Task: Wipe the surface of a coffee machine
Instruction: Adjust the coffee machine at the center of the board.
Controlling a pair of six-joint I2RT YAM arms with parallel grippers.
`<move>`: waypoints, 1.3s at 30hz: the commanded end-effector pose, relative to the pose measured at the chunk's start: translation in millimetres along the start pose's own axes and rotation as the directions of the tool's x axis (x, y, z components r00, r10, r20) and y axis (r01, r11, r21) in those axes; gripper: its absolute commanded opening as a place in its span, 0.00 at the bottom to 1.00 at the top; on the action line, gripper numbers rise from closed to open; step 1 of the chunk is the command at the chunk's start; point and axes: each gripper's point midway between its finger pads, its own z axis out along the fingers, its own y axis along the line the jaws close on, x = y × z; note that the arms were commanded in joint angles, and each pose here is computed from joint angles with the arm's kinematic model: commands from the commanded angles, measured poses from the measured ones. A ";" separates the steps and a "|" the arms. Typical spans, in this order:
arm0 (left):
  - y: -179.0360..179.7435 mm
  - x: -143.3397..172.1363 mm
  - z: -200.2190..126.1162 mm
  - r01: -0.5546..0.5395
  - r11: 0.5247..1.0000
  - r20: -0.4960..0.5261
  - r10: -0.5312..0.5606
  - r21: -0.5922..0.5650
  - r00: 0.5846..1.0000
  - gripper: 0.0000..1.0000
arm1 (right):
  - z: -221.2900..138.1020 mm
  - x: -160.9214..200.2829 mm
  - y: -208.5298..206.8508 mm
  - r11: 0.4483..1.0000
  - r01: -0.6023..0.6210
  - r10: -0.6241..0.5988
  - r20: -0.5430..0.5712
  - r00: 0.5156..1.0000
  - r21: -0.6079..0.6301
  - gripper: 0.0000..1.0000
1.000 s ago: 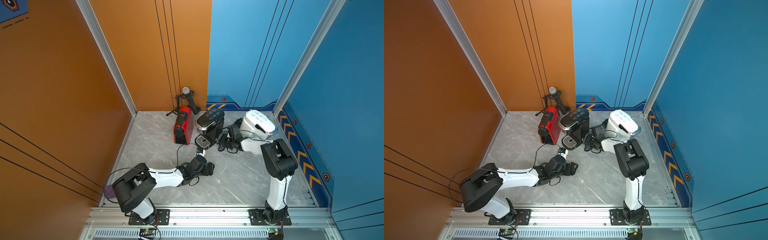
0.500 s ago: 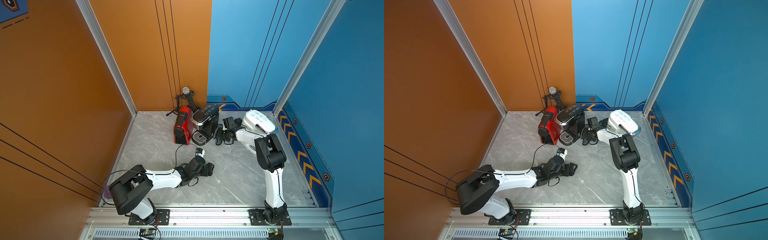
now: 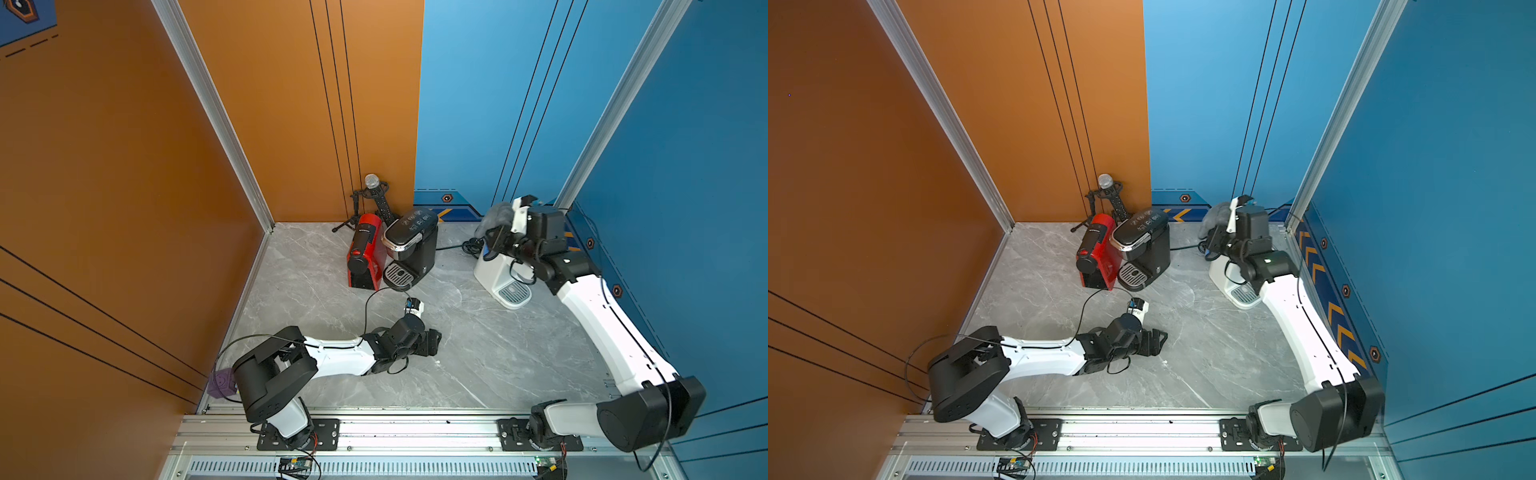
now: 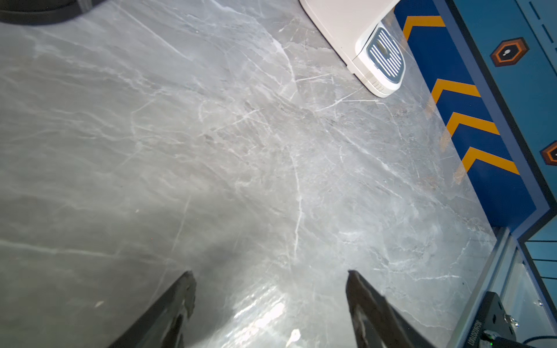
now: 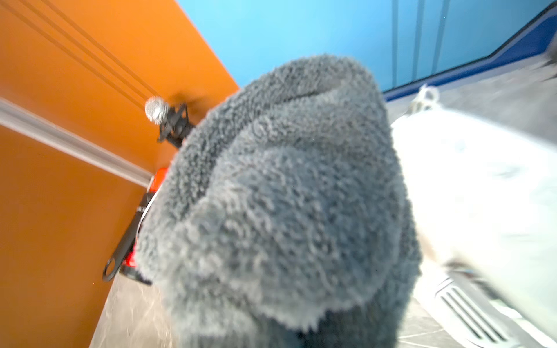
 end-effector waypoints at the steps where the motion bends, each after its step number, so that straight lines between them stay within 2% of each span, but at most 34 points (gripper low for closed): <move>1: -18.9 -1.3 9.4 -0.035 0.999 -0.002 0.035 0.008 0.999 0.79 | -10.1 -7.0 -53.0 0.990 -0.035 0.040 -0.028 0.999 0.138 0.08; 5: -37.9 -7.1 17.3 -0.067 0.997 -0.006 0.067 -0.032 0.998 0.79 | -10.0 -37.6 -117.5 0.955 -0.130 0.124 0.041 0.991 0.267 0.08; 10: -52.6 -28.2 27.6 -0.078 0.990 -0.008 0.078 -0.115 0.997 0.80 | 12.3 -54.8 -185.5 0.896 -0.201 0.190 0.067 0.979 0.396 0.08; 14: -64.9 -43.2 39.5 -0.105 0.983 -0.028 0.102 -0.149 0.994 0.81 | 43.1 -60.1 -220.2 0.884 -0.263 0.268 0.040 0.962 0.387 0.08; 18: -69.8 -61.5 53.6 -0.084 0.986 -0.009 0.083 -0.145 0.996 0.82 | 83.0 -58.6 -224.1 0.912 -0.242 0.279 -0.067 0.958 0.332 0.08; 21: -67.2 -78.8 67.4 -0.035 0.990 -0.007 0.035 -0.139 0.999 0.82 | 106.3 -40.3 -232.9 0.909 -0.177 0.251 -0.158 0.955 0.377 0.08; 26: -69.8 -96.1 78.7 -0.009 0.993 -0.005 0.008 -0.119 1.000 0.81 | 127.2 -4.5 -270.0 0.881 -0.199 0.317 -0.223 0.922 0.430 0.08; 31: -64.2 -89.4 88.7 0.004 0.993 -0.033 -0.008 -0.119 0.999 0.81 | 147.1 30.2 -296.8 0.861 -0.218 0.374 -0.281 0.884 0.460 0.08; 39: -59.9 -77.1 95.0 0.020 0.993 -0.071 -0.028 -0.115 0.997 0.81 | 187.5 91.3 -302.0 0.866 -0.200 0.400 -0.397 0.826 0.459 0.08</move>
